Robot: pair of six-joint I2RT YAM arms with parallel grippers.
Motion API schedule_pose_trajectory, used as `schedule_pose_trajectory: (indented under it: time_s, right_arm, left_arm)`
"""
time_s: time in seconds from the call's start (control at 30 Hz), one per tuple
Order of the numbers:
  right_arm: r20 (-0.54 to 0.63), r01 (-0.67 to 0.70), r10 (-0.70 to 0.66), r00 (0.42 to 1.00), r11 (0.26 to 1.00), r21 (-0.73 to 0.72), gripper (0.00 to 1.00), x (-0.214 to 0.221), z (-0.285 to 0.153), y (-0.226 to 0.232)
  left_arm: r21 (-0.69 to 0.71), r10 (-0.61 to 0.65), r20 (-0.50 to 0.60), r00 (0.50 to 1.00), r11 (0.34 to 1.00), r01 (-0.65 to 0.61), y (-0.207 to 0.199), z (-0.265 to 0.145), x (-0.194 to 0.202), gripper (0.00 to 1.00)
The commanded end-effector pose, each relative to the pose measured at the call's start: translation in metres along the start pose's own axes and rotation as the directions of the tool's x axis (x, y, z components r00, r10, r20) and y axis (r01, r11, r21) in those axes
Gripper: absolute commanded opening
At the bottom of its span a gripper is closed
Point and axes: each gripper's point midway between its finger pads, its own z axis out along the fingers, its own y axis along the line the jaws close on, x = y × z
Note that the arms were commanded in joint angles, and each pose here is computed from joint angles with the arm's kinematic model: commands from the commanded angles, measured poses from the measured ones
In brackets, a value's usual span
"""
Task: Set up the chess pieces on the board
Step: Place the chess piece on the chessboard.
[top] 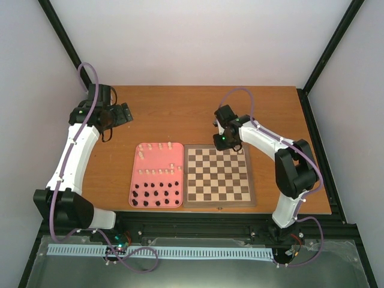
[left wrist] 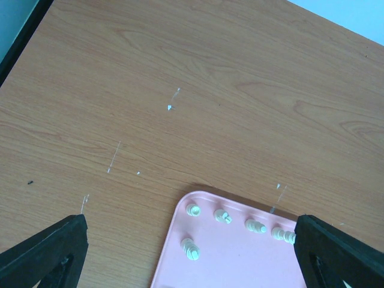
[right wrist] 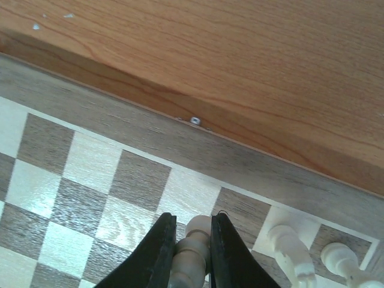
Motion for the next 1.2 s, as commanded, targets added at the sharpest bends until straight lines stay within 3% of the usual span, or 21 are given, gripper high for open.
schedule_pose_trajectory:
  time_s: [0.0, 1.17]
  right_arm:
    - [0.054, 0.000, -0.001, 0.999, 1.000, 0.023, 0.06, -0.008, -0.009, -0.012]
    - [-0.004, -0.008, 0.008, 1.000, 0.999, 0.046, 0.14, 0.010, 0.013, -0.026]
  left_arm:
    - [0.007, 0.005, 0.018, 1.000, 1.000, -0.005, -0.001, 0.000, -0.006, 0.96]
    - [0.014, 0.007, 0.013, 1.000, 1.000, -0.008, -0.001, 0.000, -0.002, 0.96]
